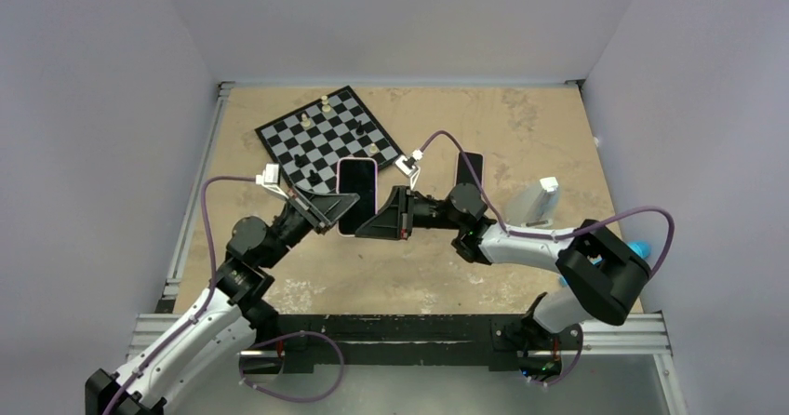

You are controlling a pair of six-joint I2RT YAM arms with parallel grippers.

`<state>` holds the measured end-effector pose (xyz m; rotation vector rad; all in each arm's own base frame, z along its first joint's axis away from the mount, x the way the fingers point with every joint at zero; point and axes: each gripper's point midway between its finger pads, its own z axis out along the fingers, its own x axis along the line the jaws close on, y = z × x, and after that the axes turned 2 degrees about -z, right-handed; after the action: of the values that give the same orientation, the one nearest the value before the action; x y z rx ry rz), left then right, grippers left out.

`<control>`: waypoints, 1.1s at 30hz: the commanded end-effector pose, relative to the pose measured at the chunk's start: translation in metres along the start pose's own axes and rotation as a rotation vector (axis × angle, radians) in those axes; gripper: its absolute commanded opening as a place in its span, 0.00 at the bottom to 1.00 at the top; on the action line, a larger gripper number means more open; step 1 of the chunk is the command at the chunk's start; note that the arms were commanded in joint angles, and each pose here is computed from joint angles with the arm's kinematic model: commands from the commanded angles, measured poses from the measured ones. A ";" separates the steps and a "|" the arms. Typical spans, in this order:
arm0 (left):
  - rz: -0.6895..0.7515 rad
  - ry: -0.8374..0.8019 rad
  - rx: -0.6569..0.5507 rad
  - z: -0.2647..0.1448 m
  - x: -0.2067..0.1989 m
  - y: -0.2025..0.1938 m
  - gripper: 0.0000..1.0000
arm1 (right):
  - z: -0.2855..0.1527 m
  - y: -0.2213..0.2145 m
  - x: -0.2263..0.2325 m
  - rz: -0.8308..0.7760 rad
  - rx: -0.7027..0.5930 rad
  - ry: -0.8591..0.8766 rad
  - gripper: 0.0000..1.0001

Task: Take the phone out of the phone case
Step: Adjust the phone.

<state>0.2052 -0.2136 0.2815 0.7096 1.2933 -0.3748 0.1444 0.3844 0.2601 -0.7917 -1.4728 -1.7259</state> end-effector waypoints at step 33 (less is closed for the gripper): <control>0.429 -0.148 0.384 -0.006 -0.105 -0.019 0.13 | -0.012 -0.002 0.068 -0.296 0.156 0.118 0.00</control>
<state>0.1798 -0.2402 0.3361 1.2092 1.0806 -0.3557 0.1074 0.3655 0.2725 -0.5607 -1.6858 -1.6847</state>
